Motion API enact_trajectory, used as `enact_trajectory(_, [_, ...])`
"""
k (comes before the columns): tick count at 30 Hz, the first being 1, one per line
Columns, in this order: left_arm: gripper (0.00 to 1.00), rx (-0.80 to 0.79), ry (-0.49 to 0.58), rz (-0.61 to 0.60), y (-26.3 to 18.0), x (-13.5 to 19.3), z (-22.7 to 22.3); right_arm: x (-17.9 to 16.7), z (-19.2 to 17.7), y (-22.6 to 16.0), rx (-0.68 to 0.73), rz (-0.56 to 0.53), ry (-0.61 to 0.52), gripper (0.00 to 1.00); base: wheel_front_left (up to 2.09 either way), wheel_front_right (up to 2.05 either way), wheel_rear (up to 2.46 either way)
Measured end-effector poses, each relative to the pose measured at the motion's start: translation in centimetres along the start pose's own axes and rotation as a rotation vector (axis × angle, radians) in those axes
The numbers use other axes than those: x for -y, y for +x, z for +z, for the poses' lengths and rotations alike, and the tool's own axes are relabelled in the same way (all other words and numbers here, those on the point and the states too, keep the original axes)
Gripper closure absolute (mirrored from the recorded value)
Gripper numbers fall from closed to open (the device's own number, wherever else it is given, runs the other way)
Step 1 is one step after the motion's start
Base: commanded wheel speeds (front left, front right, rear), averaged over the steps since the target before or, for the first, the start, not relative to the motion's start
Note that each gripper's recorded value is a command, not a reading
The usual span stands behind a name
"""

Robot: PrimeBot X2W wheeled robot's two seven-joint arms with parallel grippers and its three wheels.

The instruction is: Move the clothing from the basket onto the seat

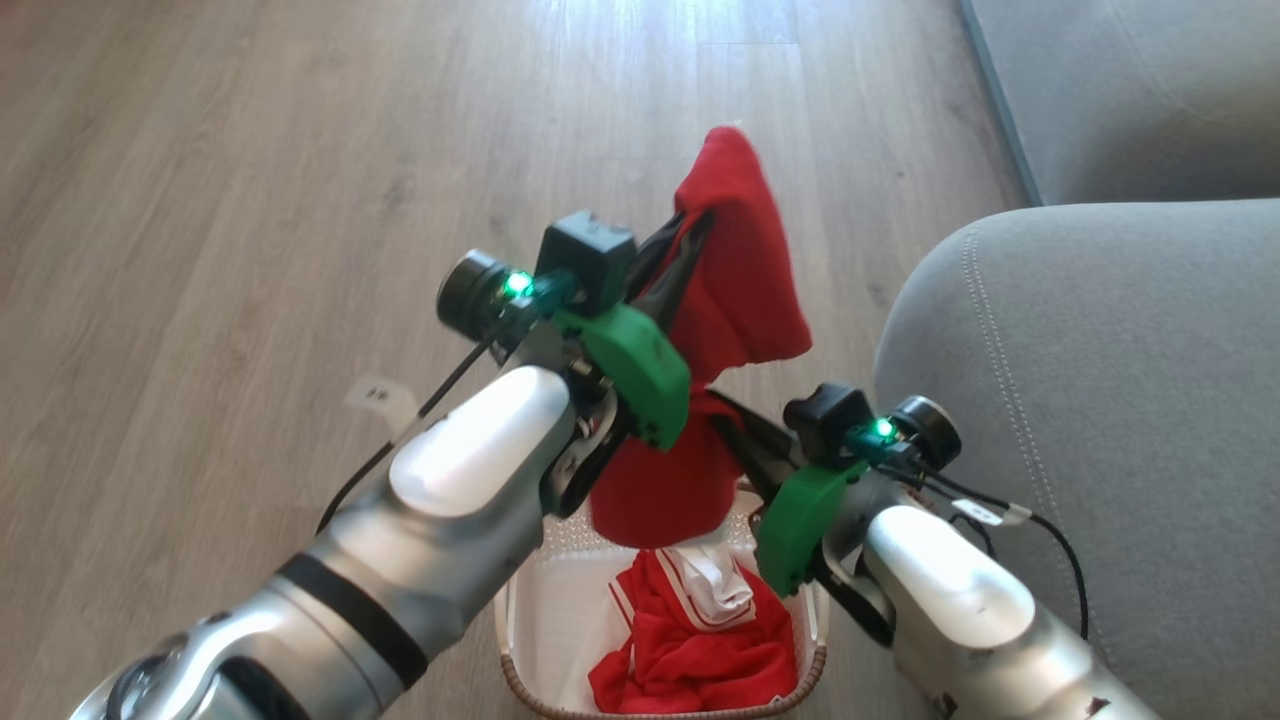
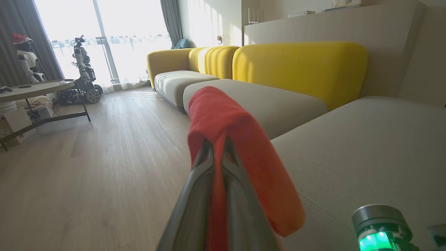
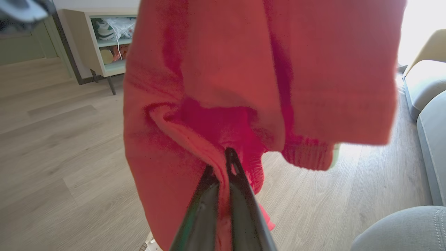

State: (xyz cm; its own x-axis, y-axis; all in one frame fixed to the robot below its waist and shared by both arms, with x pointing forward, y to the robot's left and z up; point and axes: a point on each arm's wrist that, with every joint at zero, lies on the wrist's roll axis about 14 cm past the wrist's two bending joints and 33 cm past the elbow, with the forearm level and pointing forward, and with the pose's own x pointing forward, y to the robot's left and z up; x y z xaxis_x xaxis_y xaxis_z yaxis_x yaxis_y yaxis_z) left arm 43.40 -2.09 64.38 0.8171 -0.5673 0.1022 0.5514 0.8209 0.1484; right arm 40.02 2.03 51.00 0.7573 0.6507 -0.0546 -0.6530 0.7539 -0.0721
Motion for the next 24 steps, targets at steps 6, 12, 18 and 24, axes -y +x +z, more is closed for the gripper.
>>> enact_trajectory(6, [0.0, -0.035, -0.042, 0.002, -0.5, 0.1, -2.8, 2.4, 1.6, -0.8, 0.056, -0.078, 0.008, 1.0, 0.0, 0.0, 0.0])
enact_trajectory(12, [0.0, -0.048, -0.075, -0.02, -0.7, 1.1, -4.3, 6.4, 2.9, -2.6, 0.101, -0.197, 0.004, 1.0, 0.0, 0.0, 0.0])
enact_trajectory(18, [0.0, -0.088, -0.105, -0.07, -1.0, 3.4, -6.6, 10.0, 3.1, -5.6, 0.119, -0.319, -0.009, 1.0, 0.0, 0.0, 0.0])
enact_trajectory(24, [0.0, -0.117, -0.131, -0.144, -1.0, 6.5, -8.4, 13.5, 4.4, -9.0, 0.157, -0.432, -0.051, 1.0, 0.0, 0.0, 0.0])
